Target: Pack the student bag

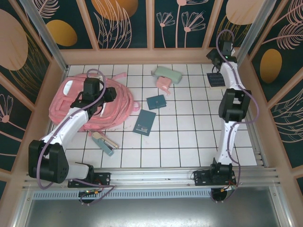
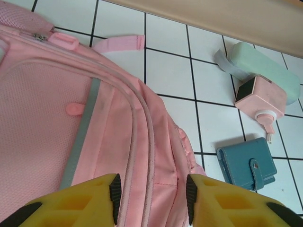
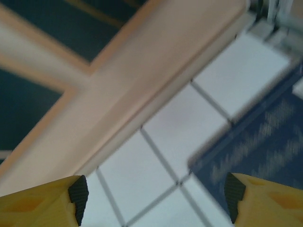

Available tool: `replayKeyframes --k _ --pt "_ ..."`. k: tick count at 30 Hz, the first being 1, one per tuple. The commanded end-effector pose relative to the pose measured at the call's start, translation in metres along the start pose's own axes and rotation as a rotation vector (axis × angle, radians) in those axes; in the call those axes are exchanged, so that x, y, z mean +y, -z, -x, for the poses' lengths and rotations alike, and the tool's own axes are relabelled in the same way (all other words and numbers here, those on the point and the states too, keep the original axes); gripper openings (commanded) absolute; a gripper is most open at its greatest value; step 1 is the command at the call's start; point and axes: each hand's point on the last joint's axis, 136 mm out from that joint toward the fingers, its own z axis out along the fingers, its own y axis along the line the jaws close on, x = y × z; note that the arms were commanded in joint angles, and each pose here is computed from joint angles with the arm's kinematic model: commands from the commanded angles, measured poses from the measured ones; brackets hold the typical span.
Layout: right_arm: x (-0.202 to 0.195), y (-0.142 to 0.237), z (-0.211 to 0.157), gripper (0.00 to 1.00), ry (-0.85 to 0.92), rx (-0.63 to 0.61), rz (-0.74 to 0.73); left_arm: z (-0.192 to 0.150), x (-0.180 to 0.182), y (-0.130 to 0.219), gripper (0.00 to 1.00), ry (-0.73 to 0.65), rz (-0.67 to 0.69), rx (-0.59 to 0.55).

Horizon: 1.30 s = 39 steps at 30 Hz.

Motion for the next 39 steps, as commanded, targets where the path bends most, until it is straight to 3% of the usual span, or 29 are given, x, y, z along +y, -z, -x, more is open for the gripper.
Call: replayKeyframes --k 1,3,6,10,15,22,30,39 --pt "-0.051 -0.01 -0.013 0.81 0.175 0.097 -0.237 0.006 -0.014 0.005 0.43 0.018 -0.059 -0.043" --pt "-0.071 -0.018 -0.008 0.84 0.166 0.09 -0.265 0.005 -0.017 0.006 0.48 0.012 -0.059 -0.041" --pt "-0.091 -0.031 -0.016 0.84 0.12 0.142 -0.195 0.002 -0.023 0.008 0.53 0.004 -0.071 -0.04" --pt "-0.088 -0.05 -0.04 0.84 0.154 0.245 -0.082 -0.003 -0.033 0.002 0.56 -0.001 -0.102 -0.013" --pt "-0.092 -0.065 -0.074 0.84 0.175 0.353 -0.053 0.002 -0.047 -0.002 0.58 -0.011 -0.132 -0.006" --pt "-0.105 -0.073 -0.15 0.82 0.169 0.558 -0.04 -0.002 -0.084 -0.006 0.62 -0.056 -0.181 0.019" --pt "-0.081 -0.051 -0.22 0.81 0.259 0.68 -0.054 -0.008 -0.123 -0.016 0.63 -0.073 -0.261 0.043" --pt "-0.068 0.018 -0.272 0.76 0.287 0.738 -0.051 -0.008 -0.152 -0.024 0.64 -0.085 -0.326 0.058"
